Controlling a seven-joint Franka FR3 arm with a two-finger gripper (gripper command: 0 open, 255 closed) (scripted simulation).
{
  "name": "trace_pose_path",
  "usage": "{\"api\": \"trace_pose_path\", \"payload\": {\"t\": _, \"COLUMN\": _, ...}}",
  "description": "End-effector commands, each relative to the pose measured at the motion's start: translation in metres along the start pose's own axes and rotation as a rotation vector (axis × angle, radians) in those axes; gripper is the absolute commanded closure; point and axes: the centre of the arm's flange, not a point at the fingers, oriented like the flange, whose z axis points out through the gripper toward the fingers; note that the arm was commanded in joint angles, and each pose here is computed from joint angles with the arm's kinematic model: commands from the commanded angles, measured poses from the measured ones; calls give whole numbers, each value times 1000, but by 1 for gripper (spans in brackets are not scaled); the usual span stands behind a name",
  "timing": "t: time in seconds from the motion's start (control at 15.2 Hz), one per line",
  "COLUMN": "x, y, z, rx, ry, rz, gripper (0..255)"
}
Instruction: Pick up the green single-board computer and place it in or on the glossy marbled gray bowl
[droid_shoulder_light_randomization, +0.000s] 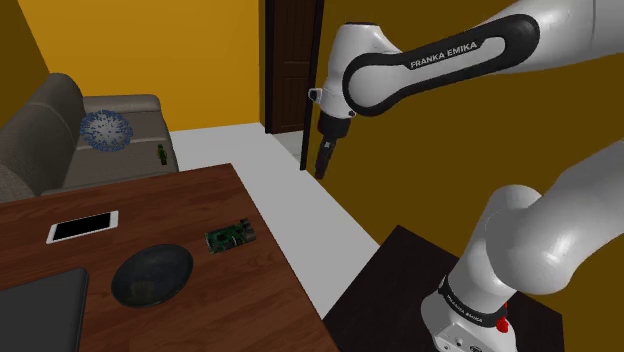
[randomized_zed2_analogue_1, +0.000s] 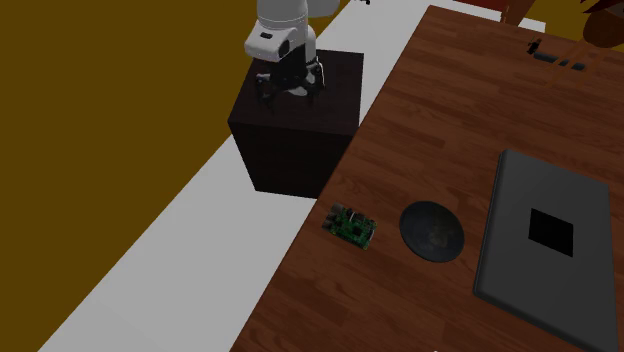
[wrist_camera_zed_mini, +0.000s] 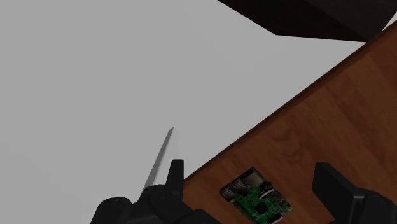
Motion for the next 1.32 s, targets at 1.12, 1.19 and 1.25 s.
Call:
{"api": "trace_pose_path", "payload": {"t": 1.12, "x": 138, "y": -83, "z": 181, "rx": -72, "ry": 94, "rz": -663, "gripper": 0}}
{"api": "trace_pose_path", "payload": {"t": 1.19, "x": 144, "y": -89, "z": 191, "rx": -75, "ry": 99, "rz": -698, "gripper": 0}}
{"api": "trace_pose_path", "payload": {"t": 1.25, "x": 150, "y": -96, "z": 200, "rx": -79, "ry": 103, "rz": -733, "gripper": 0}}
